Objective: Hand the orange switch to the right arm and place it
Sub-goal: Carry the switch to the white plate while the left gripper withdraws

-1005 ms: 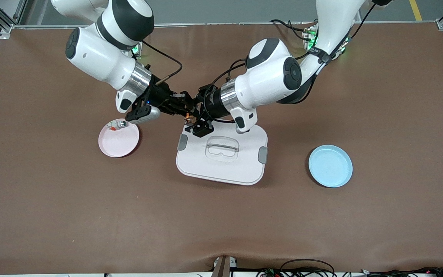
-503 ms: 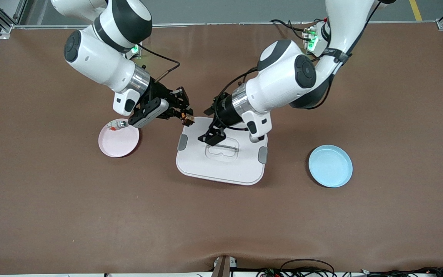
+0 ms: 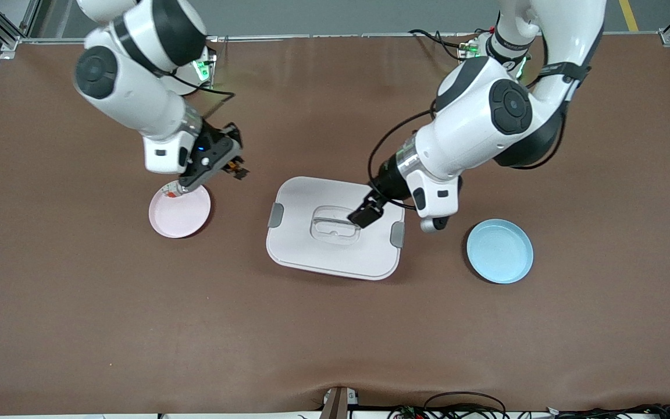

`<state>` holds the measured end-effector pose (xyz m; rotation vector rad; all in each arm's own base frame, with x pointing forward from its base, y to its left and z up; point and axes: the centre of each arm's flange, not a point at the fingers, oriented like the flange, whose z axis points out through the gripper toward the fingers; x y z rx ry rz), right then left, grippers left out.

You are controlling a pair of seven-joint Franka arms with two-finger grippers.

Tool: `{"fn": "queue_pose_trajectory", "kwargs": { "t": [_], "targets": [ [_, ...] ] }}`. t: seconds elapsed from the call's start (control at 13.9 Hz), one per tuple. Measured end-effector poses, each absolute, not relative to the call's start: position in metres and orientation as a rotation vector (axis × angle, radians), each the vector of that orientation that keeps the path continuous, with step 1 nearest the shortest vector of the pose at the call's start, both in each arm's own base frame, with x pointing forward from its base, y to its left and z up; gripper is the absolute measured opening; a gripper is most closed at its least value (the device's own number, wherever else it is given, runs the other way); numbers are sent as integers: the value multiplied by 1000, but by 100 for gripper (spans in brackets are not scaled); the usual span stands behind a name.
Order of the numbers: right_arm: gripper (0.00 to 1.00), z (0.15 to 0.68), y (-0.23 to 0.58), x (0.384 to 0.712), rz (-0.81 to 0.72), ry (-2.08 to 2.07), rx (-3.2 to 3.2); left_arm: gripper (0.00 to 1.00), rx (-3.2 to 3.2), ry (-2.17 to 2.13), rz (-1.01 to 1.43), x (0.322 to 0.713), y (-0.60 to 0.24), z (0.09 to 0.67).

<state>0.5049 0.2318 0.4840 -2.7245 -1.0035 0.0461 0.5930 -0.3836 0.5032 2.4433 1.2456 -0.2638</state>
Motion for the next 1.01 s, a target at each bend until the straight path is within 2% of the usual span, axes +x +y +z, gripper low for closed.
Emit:
{"fn": "queue_pose_trajectory", "kwargs": {
  "t": [0.29, 0.5, 1.01],
  "targets": [
    [34, 497, 170, 515, 37, -1333, -2638, 100, 2733, 896, -148, 594, -346, 511],
    [34, 492, 166, 515, 40, -1574, -2568, 100, 2961, 632, -51, 598, -309, 514],
    [34, 431, 161, 509, -49, -1871, -2409, 100, 3116, 226, -2, 635, -195, 519]
  ]
}}
